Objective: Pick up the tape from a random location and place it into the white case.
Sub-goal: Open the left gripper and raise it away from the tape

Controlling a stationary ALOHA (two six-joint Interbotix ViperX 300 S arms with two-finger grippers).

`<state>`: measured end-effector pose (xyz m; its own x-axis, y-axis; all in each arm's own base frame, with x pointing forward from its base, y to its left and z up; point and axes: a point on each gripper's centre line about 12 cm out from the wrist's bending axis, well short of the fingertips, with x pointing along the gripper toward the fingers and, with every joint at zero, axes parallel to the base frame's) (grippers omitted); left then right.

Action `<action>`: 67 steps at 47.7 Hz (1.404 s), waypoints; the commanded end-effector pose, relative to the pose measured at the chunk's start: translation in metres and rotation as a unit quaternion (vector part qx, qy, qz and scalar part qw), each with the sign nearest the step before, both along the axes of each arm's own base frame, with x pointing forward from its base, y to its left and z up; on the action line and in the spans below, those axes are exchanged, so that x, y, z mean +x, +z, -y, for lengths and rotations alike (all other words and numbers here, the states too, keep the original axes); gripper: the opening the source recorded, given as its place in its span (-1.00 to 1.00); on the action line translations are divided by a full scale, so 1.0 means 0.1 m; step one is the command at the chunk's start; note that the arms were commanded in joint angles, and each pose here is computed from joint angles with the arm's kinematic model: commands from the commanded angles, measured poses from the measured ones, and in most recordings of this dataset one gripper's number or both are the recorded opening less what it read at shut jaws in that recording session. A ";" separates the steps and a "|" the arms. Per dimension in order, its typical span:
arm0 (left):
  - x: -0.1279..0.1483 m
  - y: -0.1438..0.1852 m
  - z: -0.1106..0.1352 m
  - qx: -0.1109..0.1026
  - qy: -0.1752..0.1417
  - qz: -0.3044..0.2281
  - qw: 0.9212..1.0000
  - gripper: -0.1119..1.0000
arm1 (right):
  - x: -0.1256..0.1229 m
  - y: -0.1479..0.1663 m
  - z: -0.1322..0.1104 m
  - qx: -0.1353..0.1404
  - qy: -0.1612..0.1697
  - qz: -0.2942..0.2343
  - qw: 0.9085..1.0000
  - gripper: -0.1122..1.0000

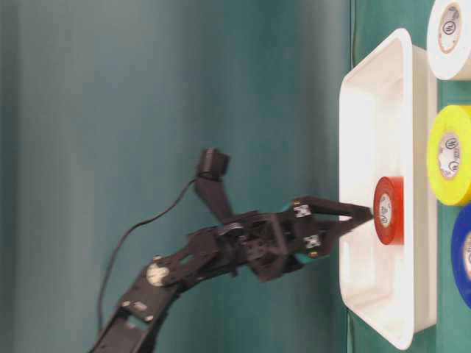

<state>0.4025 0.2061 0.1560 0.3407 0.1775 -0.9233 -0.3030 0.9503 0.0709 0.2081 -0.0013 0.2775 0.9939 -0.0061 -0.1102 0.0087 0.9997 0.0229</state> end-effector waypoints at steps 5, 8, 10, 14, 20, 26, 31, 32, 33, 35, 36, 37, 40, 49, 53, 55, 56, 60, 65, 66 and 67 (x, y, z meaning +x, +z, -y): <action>-0.03 0.51 0.03 0.016 -0.001 0.034 0.999 0.90 | 0.03 0.10 0.00 0.001 0.000 0.012 1.000 -0.80; -0.05 0.61 0.04 0.018 -0.001 0.036 0.999 0.90 | 0.03 0.10 0.00 0.001 -0.001 0.012 1.000 -0.80; -0.06 0.67 0.06 0.018 -0.002 0.037 0.999 0.90 | 0.03 0.10 0.00 0.001 0.000 0.012 1.000 -0.80; -0.09 0.77 0.09 0.019 -0.003 0.040 0.999 0.90 | 0.03 0.11 0.00 0.001 -0.001 0.013 1.000 -0.80; -0.10 0.91 0.15 0.020 -0.009 0.043 0.999 0.90 | 0.03 0.11 0.00 0.001 -0.001 0.013 1.000 -0.80; -0.10 0.99 0.20 0.019 -0.014 0.041 0.999 0.90 | 0.03 0.11 0.00 0.001 -0.001 0.013 1.000 -0.80; -0.09 1.01 0.21 0.018 -0.016 0.040 0.999 0.90 | 0.03 0.11 0.00 0.001 -0.001 0.013 1.000 -0.80; -0.09 1.02 0.21 0.019 -0.016 0.040 0.999 0.90 | 0.03 0.11 0.00 0.001 0.000 0.013 1.000 -0.80; -0.09 1.02 0.21 0.019 -0.016 0.040 0.999 0.90 | 0.03 0.11 0.00 0.001 0.000 0.013 1.000 -0.80; -0.09 1.04 0.21 0.019 -0.016 0.041 0.999 0.90 | 0.03 0.11 0.00 0.001 -0.001 0.013 1.000 -0.80; -0.09 1.04 0.21 0.019 -0.016 0.042 0.999 0.90 | 0.03 0.11 0.00 0.001 -0.001 0.013 1.000 -0.80; -0.09 1.04 0.21 0.019 -0.016 0.041 0.999 0.90 | 0.03 0.11 0.00 0.001 0.000 0.012 1.000 -0.80; -0.09 1.06 0.21 0.020 -0.016 0.042 0.999 0.90 | 0.03 0.10 0.00 0.001 0.000 0.011 1.000 -0.80; -0.09 1.06 0.21 0.020 -0.016 0.043 0.999 0.90 | 0.03 0.10 0.00 0.001 0.000 0.010 1.000 -0.80; -0.09 1.06 0.21 0.020 -0.016 0.043 0.999 0.90 | 0.03 0.10 0.00 0.001 0.000 0.010 1.000 -0.80; -0.09 1.07 0.21 0.021 -0.016 0.044 0.999 0.90 | 0.03 0.10 0.00 0.001 -0.001 0.010 1.000 -0.80; -0.09 1.07 0.21 0.021 -0.017 0.044 0.999 0.90 | 0.03 0.09 0.00 0.001 -0.001 0.009 1.000 -0.80; -0.09 1.07 0.21 0.023 -0.018 0.046 0.999 0.90 | 0.03 0.10 0.00 0.001 -0.001 0.009 1.000 -0.80; -0.09 1.09 0.21 0.024 -0.018 0.048 0.998 0.90 | 0.03 0.09 0.00 0.001 -0.001 0.005 1.000 -0.80; -0.10 1.09 0.21 0.024 -0.018 0.049 0.998 0.90 | 0.03 0.09 0.00 0.001 -0.001 0.005 1.000 -0.80; -0.10 1.09 0.21 0.024 -0.017 0.049 0.998 0.90 | 0.03 0.09 0.00 0.001 0.000 0.004 1.000 -0.80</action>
<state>0.3940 0.1854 0.2379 0.3767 0.1807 -0.9085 -0.2726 0.9590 0.0777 0.2079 -0.0013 0.2759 0.9923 -0.0061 -0.1239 0.0092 0.9997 0.0244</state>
